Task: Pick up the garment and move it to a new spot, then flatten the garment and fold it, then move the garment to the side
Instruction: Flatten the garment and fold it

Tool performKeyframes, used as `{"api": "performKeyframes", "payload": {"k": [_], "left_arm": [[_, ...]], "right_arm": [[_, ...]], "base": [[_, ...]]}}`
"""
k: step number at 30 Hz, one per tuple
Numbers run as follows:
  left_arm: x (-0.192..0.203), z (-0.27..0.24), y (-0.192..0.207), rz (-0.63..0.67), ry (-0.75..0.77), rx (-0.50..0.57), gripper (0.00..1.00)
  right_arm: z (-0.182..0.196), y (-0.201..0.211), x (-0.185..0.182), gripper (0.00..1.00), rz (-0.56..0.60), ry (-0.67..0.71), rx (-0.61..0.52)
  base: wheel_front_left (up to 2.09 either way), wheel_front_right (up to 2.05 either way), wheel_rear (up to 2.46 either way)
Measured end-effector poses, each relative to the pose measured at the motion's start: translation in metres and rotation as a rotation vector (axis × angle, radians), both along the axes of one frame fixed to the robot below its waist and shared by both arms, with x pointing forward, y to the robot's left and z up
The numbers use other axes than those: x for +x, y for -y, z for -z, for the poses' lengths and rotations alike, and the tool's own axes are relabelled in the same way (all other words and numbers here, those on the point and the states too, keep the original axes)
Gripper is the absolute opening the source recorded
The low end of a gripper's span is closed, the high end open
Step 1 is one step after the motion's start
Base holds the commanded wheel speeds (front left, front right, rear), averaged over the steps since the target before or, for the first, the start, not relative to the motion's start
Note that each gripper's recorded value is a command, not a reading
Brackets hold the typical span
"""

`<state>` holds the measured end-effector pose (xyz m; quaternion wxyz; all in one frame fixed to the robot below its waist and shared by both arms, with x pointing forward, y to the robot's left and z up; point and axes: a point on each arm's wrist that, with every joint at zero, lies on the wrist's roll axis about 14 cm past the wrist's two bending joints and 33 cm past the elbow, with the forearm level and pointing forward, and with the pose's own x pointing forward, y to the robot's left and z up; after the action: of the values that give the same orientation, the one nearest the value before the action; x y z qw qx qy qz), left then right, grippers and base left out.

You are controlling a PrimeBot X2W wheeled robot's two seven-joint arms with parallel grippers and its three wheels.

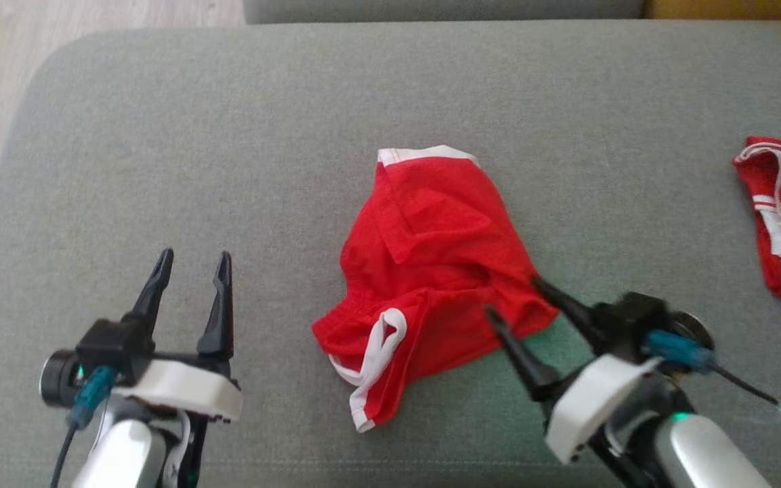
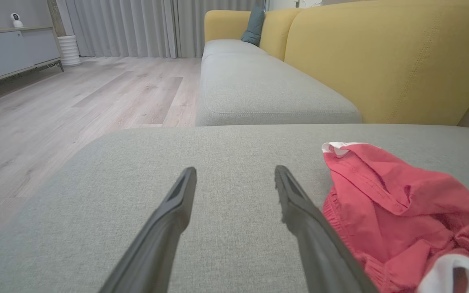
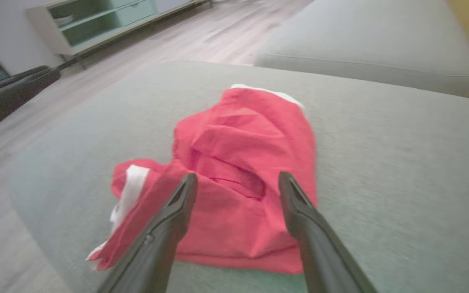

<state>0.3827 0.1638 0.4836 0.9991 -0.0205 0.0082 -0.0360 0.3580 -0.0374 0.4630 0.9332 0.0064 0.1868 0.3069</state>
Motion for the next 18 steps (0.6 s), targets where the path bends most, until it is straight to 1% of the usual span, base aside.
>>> {"api": "performKeyframes", "payload": {"k": [1,2,5,10,14,18], "left_arm": [[0.002,-0.001,-0.001,-0.002,0.003,0.0,1.0],[0.002,-0.001,-0.001,-0.002,0.003,0.0,1.0],[0.007,-0.002,-0.003,-0.008,0.008,0.001,1.0],[0.013,0.0,-0.002,-0.01,0.003,-0.007,1.0],[0.016,0.002,-0.004,-0.016,-0.002,-0.004,1.0],[0.016,0.005,-0.006,-0.025,-0.009,-0.015,1.0]], "right_arm": [[-0.001,-0.009,0.0,1.0,-0.043,-0.001,0.0],[-0.001,-0.009,0.0,1.0,-0.043,-0.001,0.0],[-0.002,-0.028,0.004,1.0,-0.14,-0.001,-0.018],[0.013,-0.043,0.006,1.0,-0.272,-0.045,-0.096],[0.026,-0.049,0.005,1.0,-0.353,-0.09,-0.15],[0.036,-0.052,0.004,1.0,-0.402,-0.133,-0.187]], "base": [[0.0,0.0,0.0],[0.0,0.0,0.0],[0.0,0.0,0.0],[0.0,0.0,0.0],[0.0,0.0,0.0],[0.0,0.0,0.0]]}}
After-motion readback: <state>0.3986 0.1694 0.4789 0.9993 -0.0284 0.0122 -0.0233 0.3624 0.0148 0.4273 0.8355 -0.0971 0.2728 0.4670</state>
